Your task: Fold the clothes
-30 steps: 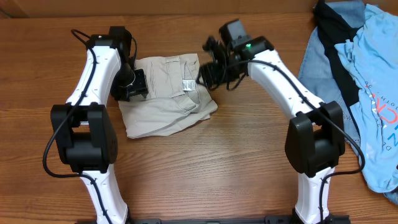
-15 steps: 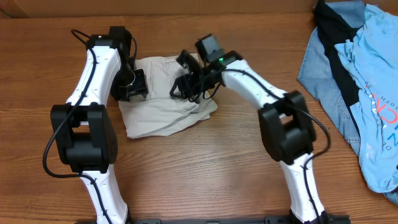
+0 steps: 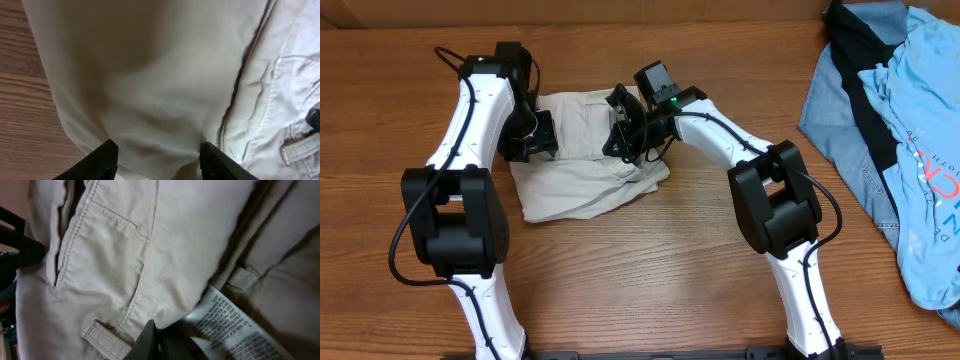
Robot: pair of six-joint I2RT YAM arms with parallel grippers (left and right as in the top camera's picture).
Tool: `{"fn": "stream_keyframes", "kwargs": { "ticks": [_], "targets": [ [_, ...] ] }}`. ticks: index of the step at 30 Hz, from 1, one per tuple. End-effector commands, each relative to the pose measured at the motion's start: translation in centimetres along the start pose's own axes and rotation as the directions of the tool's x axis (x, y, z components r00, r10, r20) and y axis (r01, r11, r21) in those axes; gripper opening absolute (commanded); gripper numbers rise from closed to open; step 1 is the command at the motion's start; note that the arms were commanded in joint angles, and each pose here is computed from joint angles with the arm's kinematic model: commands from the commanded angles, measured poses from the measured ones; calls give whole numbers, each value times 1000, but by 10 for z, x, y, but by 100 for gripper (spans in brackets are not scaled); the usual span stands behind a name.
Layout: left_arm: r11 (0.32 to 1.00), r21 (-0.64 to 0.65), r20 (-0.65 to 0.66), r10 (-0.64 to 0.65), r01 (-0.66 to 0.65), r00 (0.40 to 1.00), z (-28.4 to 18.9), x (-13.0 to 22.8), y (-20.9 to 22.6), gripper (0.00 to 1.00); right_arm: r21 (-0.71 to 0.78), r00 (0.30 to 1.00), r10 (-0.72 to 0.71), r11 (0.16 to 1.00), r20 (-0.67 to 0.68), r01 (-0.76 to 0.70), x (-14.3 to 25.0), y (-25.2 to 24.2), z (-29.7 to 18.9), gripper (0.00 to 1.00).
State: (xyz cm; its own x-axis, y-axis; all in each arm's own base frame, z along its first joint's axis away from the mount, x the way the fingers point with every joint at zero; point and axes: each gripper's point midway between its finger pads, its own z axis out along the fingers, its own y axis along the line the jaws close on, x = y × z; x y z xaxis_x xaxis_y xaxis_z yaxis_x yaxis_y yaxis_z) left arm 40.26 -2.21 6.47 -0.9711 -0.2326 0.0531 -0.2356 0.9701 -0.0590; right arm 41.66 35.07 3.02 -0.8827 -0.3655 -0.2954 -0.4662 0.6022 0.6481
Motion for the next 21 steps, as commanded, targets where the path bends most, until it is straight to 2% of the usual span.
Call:
{"fn": "stream_keyframes", "kwargs": {
  "ticks": [1, 6, 10, 21],
  "targets": [
    [1000, 15, 24, -7, 6, 1000, -5, -6, 0, 55, 102, 996, -72, 993, 56, 66, -27, 14, -41, 4],
    [1000, 18, 36, -7, 6, 999, -6, -9, -1, 55, 324, 986, -125, 942, 114, 82, -54, 25, -104, 4],
    [1000, 18, 36, -2, 2, 999, -6, -9, -1, 56, 512, 985, -61, 858, 163, -32, -58, 4, -136, 4],
    [1000, 17, 35, 1, -1, 999, -5, -9, -2, 58, 657, 985, 161, 736, 64, -163, 5, -81, -110, 4]
  ]
}}
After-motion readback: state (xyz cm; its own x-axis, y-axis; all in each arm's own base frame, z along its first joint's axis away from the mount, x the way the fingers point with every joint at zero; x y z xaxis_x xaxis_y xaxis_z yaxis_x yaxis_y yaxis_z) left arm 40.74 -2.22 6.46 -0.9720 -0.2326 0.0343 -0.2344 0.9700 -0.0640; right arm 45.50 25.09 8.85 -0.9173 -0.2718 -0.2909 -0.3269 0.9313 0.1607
